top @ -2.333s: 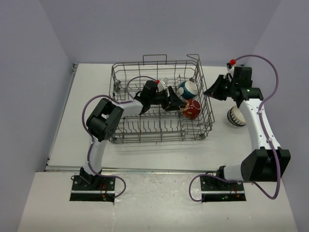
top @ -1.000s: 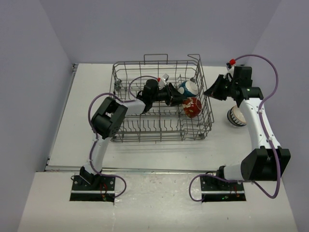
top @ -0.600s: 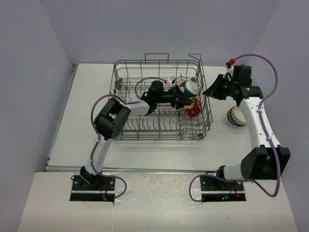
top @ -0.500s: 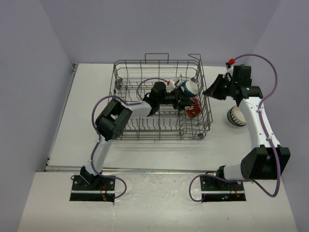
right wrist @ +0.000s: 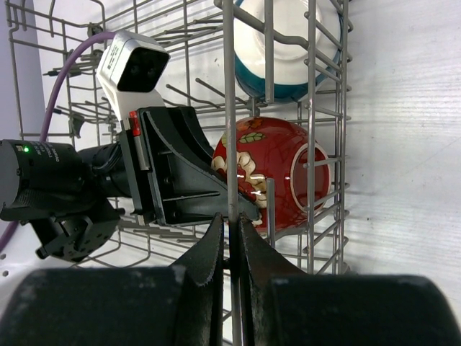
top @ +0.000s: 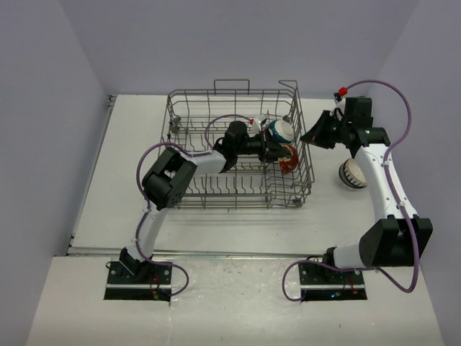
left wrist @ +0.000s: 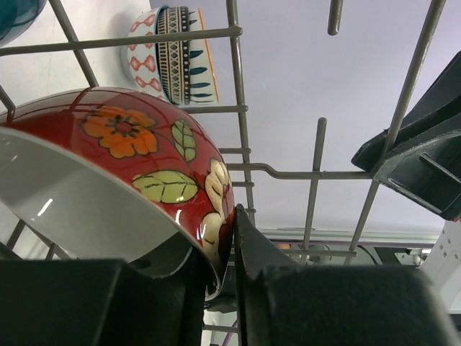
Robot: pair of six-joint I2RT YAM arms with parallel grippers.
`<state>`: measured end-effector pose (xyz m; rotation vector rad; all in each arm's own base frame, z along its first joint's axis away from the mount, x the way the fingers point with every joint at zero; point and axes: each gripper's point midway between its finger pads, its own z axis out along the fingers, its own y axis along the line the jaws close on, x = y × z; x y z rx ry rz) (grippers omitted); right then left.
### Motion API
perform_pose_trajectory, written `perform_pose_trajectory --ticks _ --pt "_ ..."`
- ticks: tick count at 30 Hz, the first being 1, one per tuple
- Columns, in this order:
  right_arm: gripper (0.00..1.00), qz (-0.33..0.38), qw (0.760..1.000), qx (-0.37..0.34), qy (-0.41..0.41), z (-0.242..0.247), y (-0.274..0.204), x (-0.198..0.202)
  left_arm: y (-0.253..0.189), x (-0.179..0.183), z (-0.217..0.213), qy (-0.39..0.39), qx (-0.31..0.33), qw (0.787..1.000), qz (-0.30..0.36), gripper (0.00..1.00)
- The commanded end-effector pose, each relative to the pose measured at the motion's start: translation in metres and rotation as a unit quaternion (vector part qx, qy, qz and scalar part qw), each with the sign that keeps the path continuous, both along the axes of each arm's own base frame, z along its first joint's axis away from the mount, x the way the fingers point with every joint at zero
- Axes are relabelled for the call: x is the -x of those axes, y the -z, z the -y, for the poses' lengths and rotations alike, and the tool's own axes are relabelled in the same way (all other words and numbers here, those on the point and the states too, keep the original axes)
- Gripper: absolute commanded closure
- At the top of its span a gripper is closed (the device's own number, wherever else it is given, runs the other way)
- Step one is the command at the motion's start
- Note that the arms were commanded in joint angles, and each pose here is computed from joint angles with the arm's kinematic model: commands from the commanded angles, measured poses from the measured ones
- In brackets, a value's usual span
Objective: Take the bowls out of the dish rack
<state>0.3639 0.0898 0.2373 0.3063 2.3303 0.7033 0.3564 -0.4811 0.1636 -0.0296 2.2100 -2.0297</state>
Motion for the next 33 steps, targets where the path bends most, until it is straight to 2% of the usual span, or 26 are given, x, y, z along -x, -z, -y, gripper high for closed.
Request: perform_pose_trajectory --ticks 1,4,9,22,29,33 --pt "1.0 -0.097 0.995 -0.005 -0.033 -0.018 0.041 0.029 -0.009 0.002 0.0 0.01 0.007 1.0 0.021 0.99" --pt "1.0 -0.101 0.994 -0.004 -0.03 -0.017 0.044 0.03 -0.01 0.001 -0.001 0.012 0.011 1.0 0.022 1.0" --pt "1.0 -0.103 0.994 0.0 -0.027 -0.015 0.047 0.029 -0.038 0.001 0.0 0.024 0.038 0.997 0.058 1.0" --pt "1.0 -0.103 0.994 0.001 -0.028 -0.016 0.047 0.022 -0.138 0.023 -0.016 0.05 0.144 0.98 0.129 1.0" --pt "1.0 -0.101 0.994 0.003 -0.03 -0.016 0.045 0.02 -0.167 0.019 -0.025 0.042 0.162 0.975 0.149 1.0" --pt "1.0 -0.102 0.994 0.003 -0.032 -0.016 0.044 0.017 -0.174 0.013 -0.028 0.035 0.141 0.976 0.16 1.0"
